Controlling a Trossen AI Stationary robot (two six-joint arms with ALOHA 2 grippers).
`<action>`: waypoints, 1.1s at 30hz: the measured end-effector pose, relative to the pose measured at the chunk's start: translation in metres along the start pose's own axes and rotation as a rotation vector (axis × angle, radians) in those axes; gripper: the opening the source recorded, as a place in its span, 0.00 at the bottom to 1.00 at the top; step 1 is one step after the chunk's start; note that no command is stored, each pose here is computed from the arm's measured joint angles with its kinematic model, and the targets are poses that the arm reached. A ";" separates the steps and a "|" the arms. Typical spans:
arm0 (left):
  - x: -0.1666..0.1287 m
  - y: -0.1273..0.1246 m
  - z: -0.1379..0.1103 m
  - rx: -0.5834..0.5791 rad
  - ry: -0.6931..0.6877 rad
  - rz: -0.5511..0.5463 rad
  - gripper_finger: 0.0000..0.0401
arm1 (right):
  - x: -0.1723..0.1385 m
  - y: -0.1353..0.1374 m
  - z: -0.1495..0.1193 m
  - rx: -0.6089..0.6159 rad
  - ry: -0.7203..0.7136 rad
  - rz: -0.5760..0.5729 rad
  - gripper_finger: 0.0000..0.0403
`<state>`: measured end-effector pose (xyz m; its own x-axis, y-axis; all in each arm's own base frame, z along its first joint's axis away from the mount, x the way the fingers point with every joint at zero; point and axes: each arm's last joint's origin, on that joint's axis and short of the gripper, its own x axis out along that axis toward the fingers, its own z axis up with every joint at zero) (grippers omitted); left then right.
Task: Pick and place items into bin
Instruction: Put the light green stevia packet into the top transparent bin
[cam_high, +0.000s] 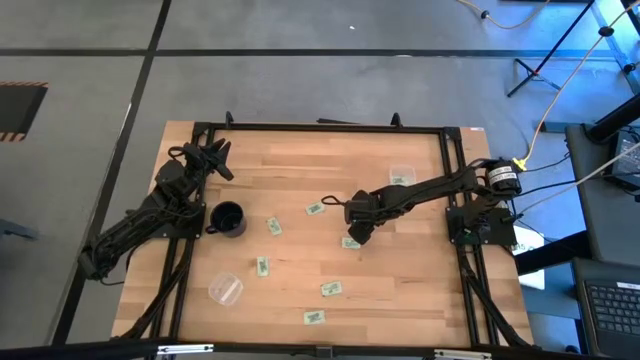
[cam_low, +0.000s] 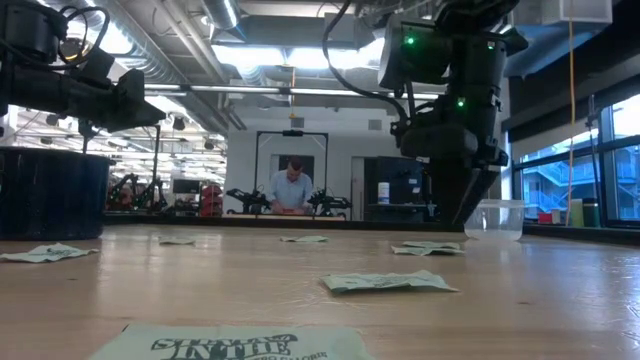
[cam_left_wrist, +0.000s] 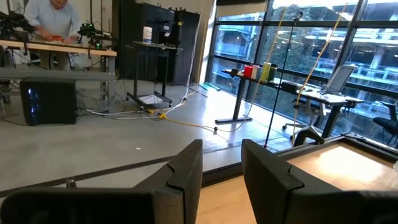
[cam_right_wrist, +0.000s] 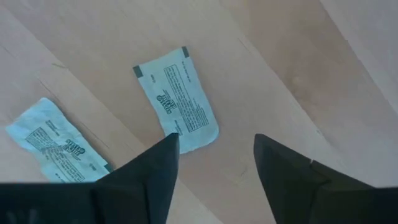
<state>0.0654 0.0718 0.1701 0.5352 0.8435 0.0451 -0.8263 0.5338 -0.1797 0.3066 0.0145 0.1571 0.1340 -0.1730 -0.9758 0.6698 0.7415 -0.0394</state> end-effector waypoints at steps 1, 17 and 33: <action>0.000 0.000 0.000 0.000 0.000 0.000 0.27 | 0.000 0.000 0.000 0.000 0.004 0.001 0.52; 0.000 0.000 0.000 0.000 0.001 0.000 0.27 | 0.022 -0.003 -0.010 0.055 -0.012 0.049 0.30; 0.000 0.000 0.000 0.000 0.001 0.000 0.27 | 0.023 -0.004 -0.011 0.004 -0.012 0.030 0.10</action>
<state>0.0654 0.0719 0.1701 0.5352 0.8436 0.0446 -0.8264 0.5338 -0.1796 0.2991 0.0143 0.1329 0.1633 -0.1583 -0.9738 0.6683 0.7439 -0.0088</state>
